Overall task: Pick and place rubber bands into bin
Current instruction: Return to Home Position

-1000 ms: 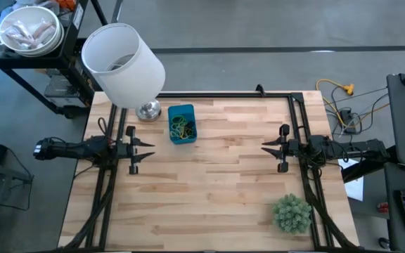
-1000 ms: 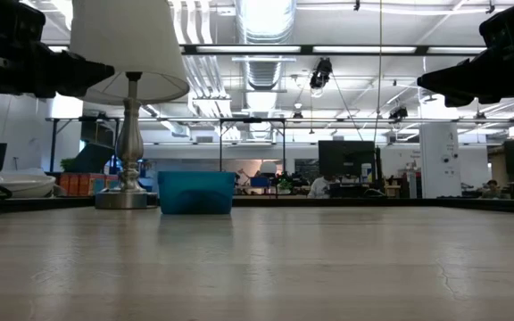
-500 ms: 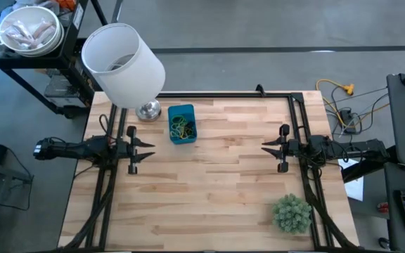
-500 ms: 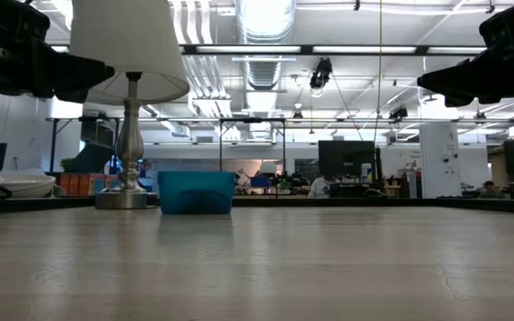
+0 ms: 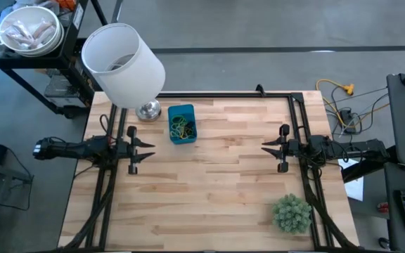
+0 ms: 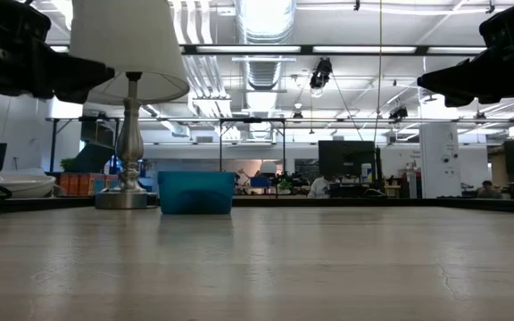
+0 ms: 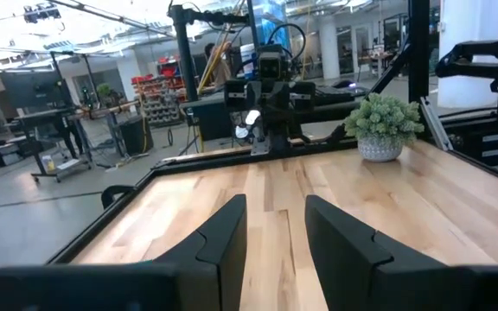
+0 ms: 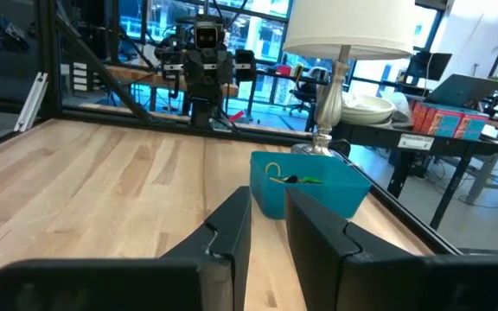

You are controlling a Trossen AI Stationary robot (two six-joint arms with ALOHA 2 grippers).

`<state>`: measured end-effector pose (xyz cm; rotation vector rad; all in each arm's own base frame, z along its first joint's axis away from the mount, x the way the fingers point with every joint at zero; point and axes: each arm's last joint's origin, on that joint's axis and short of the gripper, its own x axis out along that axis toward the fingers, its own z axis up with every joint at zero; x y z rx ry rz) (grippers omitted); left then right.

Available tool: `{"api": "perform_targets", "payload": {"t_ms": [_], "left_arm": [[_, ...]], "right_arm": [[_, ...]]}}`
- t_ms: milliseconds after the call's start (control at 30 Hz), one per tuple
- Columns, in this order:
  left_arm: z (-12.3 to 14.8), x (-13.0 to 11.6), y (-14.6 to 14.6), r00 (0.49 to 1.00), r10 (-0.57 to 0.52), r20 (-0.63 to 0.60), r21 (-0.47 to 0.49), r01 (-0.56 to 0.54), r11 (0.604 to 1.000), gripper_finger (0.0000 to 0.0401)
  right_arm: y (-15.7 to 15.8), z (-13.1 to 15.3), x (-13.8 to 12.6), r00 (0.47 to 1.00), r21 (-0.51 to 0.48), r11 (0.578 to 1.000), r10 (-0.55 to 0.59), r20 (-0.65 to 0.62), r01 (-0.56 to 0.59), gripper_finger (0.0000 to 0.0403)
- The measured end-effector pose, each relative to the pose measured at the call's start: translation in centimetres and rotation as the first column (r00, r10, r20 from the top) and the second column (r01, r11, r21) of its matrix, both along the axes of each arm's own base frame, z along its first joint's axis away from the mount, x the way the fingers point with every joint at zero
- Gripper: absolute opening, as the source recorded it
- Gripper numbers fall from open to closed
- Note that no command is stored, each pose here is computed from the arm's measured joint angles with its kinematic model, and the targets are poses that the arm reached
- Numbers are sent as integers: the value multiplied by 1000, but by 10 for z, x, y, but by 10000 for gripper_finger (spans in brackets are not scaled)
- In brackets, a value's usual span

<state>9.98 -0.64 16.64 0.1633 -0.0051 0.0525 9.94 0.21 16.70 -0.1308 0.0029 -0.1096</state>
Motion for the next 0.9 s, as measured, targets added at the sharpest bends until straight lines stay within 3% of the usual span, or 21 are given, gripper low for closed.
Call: {"api": "perform_targets", "payload": {"t_ms": [900], "left_arm": [[-2, 2, 0, 1000, -1, -26, 3, 1, 1000, 105]], "right_arm": [[0, 0, 0, 1000, -2, 1000, 0, 0, 0, 68]]}}
